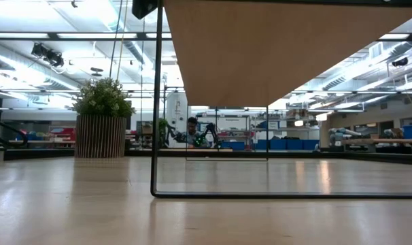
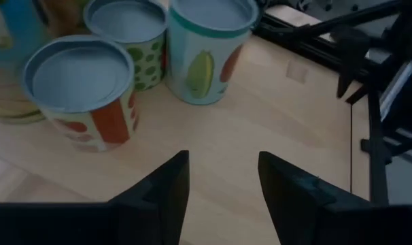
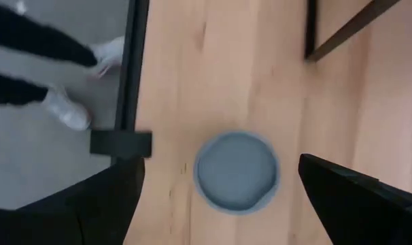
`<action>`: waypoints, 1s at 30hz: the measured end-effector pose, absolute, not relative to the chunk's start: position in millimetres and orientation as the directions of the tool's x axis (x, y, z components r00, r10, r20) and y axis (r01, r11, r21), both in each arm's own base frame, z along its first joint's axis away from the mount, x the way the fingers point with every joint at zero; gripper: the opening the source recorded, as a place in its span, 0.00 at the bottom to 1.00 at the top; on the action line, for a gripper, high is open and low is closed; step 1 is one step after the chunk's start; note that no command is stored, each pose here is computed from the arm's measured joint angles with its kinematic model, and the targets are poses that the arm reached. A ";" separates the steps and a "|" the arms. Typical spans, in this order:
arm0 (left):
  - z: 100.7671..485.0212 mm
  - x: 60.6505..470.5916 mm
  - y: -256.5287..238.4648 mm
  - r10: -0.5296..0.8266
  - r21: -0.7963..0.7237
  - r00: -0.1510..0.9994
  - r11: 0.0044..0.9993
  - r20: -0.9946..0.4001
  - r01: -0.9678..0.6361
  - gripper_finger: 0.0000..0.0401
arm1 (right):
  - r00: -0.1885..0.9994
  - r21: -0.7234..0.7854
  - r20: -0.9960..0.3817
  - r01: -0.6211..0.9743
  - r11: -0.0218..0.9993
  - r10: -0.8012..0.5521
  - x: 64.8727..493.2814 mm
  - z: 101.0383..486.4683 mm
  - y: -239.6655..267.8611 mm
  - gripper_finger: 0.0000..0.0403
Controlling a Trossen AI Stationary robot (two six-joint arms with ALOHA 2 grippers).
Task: Pick and place cans onto a shelf
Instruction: Put the canned tuna can on the shelf
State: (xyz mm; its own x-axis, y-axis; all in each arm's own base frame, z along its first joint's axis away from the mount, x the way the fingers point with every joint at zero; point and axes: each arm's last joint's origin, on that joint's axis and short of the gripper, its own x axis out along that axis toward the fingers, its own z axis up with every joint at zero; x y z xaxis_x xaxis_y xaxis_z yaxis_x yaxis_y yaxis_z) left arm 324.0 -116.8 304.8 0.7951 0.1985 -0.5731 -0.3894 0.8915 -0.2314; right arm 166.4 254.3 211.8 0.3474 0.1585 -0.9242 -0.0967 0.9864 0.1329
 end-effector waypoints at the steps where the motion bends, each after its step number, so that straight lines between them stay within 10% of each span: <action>1: 305.6 323.0 -116.3 0.197 -0.242 0.794 0.886 -0.575 -0.395 0.46 | 0.333 0.126 -0.930 -0.117 0.985 0.159 165.7 206.6 253.7 0.98; 30: 311.5 313.9 -115.3 0.139 -0.295 0.783 0.875 -0.607 -0.385 0.46 | 0.227 -0.047 -0.974 -0.278 0.959 0.018 171.8 133.5 260.6 0.87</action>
